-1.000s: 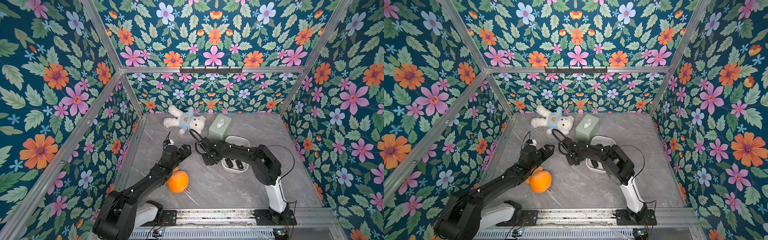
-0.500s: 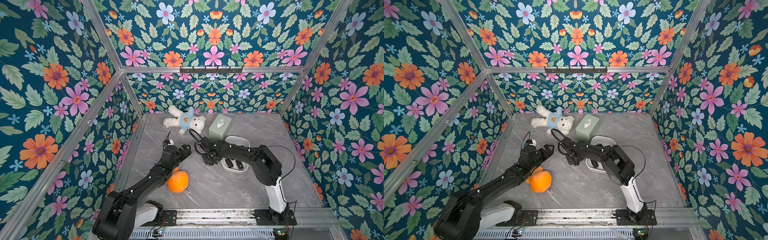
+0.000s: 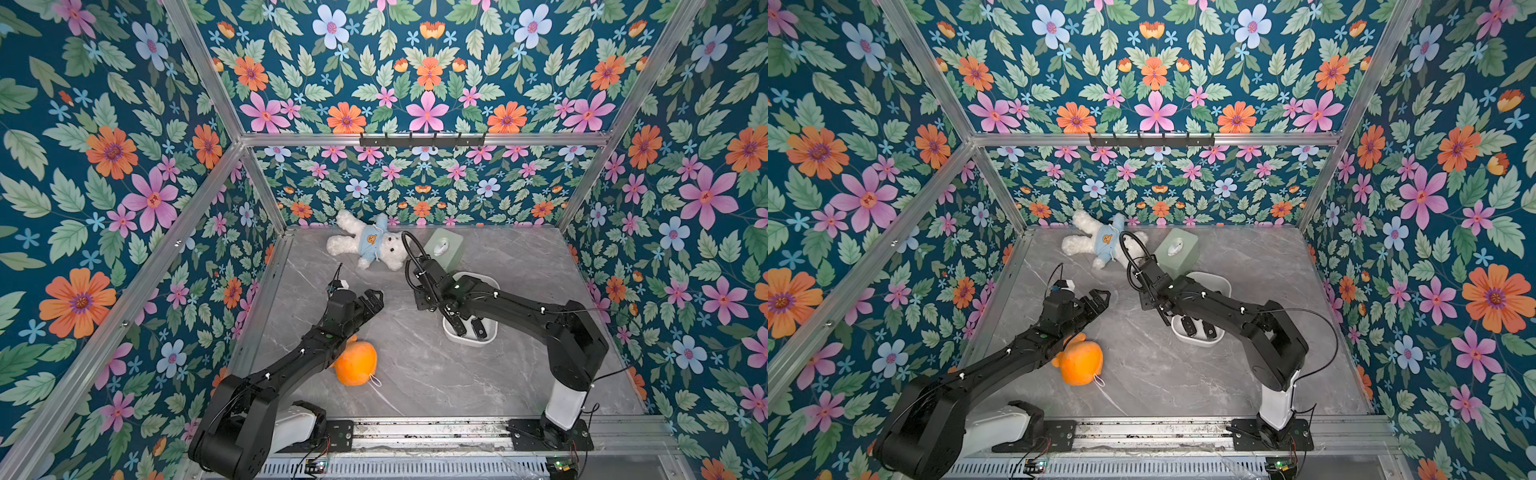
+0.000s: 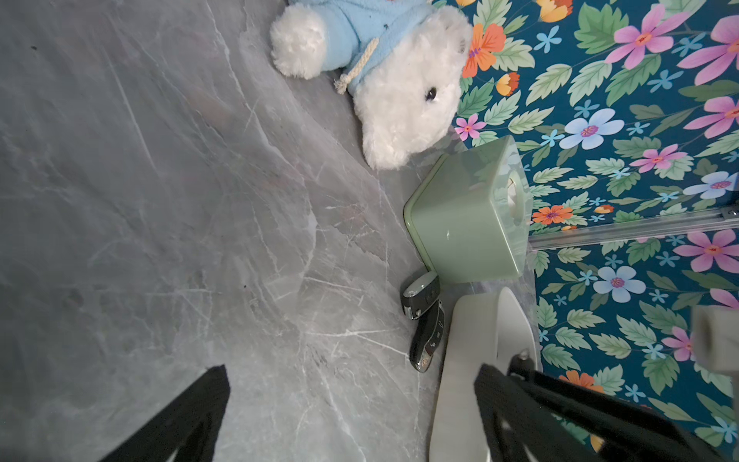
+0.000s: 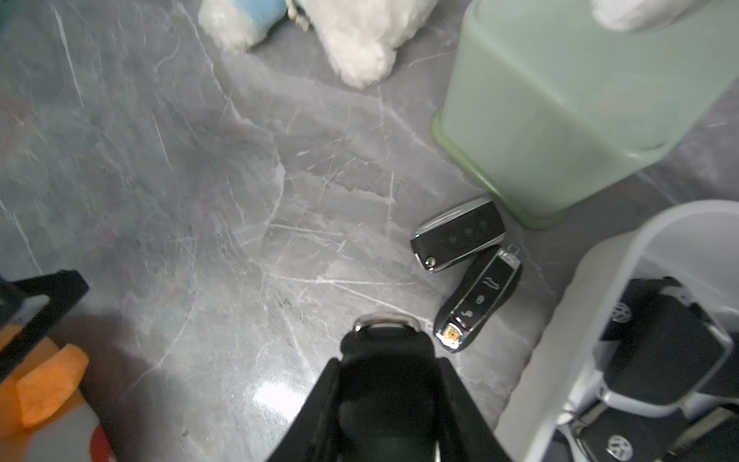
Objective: Place the car key into the storage box
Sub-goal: Pick up the car key from the center of the board, then place the car key in the storage box.
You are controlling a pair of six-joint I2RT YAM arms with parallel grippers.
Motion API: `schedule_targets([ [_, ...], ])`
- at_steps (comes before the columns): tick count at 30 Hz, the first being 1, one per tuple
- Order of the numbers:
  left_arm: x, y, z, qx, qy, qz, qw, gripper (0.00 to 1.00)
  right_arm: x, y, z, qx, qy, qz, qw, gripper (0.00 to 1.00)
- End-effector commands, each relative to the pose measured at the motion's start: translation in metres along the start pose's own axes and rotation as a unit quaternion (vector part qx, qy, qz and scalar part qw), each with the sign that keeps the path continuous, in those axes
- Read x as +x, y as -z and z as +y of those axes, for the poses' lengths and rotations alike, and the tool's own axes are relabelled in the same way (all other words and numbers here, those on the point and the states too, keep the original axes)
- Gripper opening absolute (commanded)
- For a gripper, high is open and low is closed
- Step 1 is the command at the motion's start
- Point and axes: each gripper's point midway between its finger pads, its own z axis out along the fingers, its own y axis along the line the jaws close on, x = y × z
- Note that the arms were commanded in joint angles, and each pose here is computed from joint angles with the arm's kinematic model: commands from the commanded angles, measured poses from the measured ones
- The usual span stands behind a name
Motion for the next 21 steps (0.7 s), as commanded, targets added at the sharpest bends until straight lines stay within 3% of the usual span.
schedule_targets([
  [1,0.001,-0.004,-0.008,0.015,-0.006,0.009,1.0,1.0,-0.023,0.015,-0.017,0.009,-0.048,-0.059,0.997,0.29],
  [8,0.006,-0.016,-0.017,0.031,-0.001,0.034,0.999,0.99,-0.016,0.037,-0.071,0.028,-0.107,-0.07,0.991,0.29],
  [21,0.033,-0.046,-0.044,0.068,-0.003,0.108,0.992,1.0,0.046,0.033,-0.155,0.105,-0.189,-0.025,0.976,0.29],
])
